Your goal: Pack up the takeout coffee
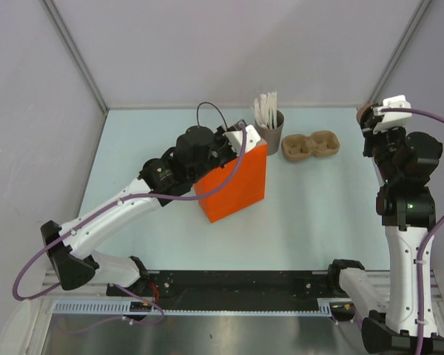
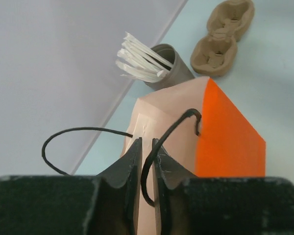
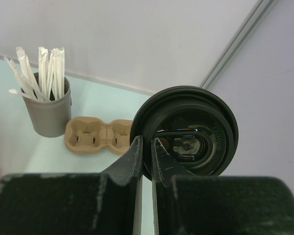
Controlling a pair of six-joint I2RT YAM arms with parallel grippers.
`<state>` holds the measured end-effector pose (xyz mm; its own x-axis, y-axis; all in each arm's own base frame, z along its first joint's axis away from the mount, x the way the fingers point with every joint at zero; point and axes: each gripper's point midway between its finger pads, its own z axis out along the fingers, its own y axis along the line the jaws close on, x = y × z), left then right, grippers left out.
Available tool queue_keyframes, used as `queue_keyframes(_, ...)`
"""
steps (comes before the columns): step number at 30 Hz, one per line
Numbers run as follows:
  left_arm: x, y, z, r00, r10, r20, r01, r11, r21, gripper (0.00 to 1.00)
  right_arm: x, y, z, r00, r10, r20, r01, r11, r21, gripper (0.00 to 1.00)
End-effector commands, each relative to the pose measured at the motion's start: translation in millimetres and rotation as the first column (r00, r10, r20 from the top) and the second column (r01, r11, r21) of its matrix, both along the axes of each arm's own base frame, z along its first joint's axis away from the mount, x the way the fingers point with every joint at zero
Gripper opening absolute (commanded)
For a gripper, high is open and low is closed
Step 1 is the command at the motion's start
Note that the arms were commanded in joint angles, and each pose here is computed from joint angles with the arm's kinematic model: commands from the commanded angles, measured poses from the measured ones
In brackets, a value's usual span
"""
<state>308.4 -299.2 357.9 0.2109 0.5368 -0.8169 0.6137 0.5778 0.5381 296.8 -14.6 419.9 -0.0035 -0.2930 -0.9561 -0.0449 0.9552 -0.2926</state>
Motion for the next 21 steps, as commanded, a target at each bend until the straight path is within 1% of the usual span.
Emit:
queue_keyframes(1,-22,-6,-7,0.992,-0.093,-0.091,0.089,0.995,-0.042,0.22,-2,7,6,1.000,0.024,0.012,-0.024,1.000,0.004,0.00)
queue_keyframes(3,-25,-8,-8,0.989,-0.107,-0.105,0.102,0.994,-0.048,0.26,-1,10,1,0.999,0.033,-0.008,-0.033,0.999,-0.005,0.00)
queue_keyframes(4,-28,-10,-11,0.985,-0.125,-0.120,0.120,0.991,-0.051,0.34,-2,12,0,0.999,0.039,-0.012,-0.040,0.999,-0.010,0.00)
queue_keyframes(5,-30,-11,-9,0.983,-0.135,-0.124,0.130,0.990,-0.054,0.39,-1,17,-5,0.998,0.055,-0.030,-0.055,0.998,-0.013,0.00)
queue_keyframes(7,-33,-13,-7,0.980,-0.150,-0.132,0.143,0.988,-0.064,0.53,-1,21,-9,0.996,0.072,-0.044,-0.072,0.997,-0.013,0.00)
queue_keyframes(9,-34,-14,3,0.980,-0.160,-0.121,0.151,0.985,-0.084,0.59,-2,35,-12,0.990,0.128,-0.058,-0.129,0.992,-0.009,0.00)
queue_keyframes(10,-35,-13,8,0.980,-0.161,-0.117,0.151,0.984,-0.090,0.64,-2,40,-13,0.987,0.146,-0.061,-0.147,0.989,-0.004,0.00)
queue_keyframes(13,-34,-11,35,0.985,-0.159,-0.069,0.150,0.981,-0.122,0.73,-3,58,-19,0.972,0.218,-0.082,-0.218,0.976,0.016,0.00)
queue_keyframes(14,-33,-8,54,0.988,-0.149,-0.038,0.142,0.980,-0.142,0.75,-5,61,-20,0.968,0.233,-0.096,-0.232,0.972,0.019,0.00)
queue_keyframes(15,-32,-5,63,0.989,-0.146,-0.022,0.141,0.979,-0.149,0.79,-3,71,-25,0.956,0.267,-0.119,-0.266,0.964,0.021,0.00)
queue_keyframes(17,-28,8,93,0.993,-0.119,0.028,0.122,0.974,-0.189,0.81,-4,79,-28,0.944,0.295,-0.149,-0.295,0.955,0.027,0.00)
queue_keyframes(20,-22,28,119,0.995,-0.074,0.074,0.089,0.970,-0.228,0.85,-6,97,-30,0.912,0.372,-0.170,-0.369,0.928,0.051,0.00)
queue_keyframes(21,-19,33,125,0.995,-0.059,0.086,0.078,0.968,-0.237,0.88,-7,102,-31,0.903,0.392,-0.176,-0.388,0.920,0.058,0.00)
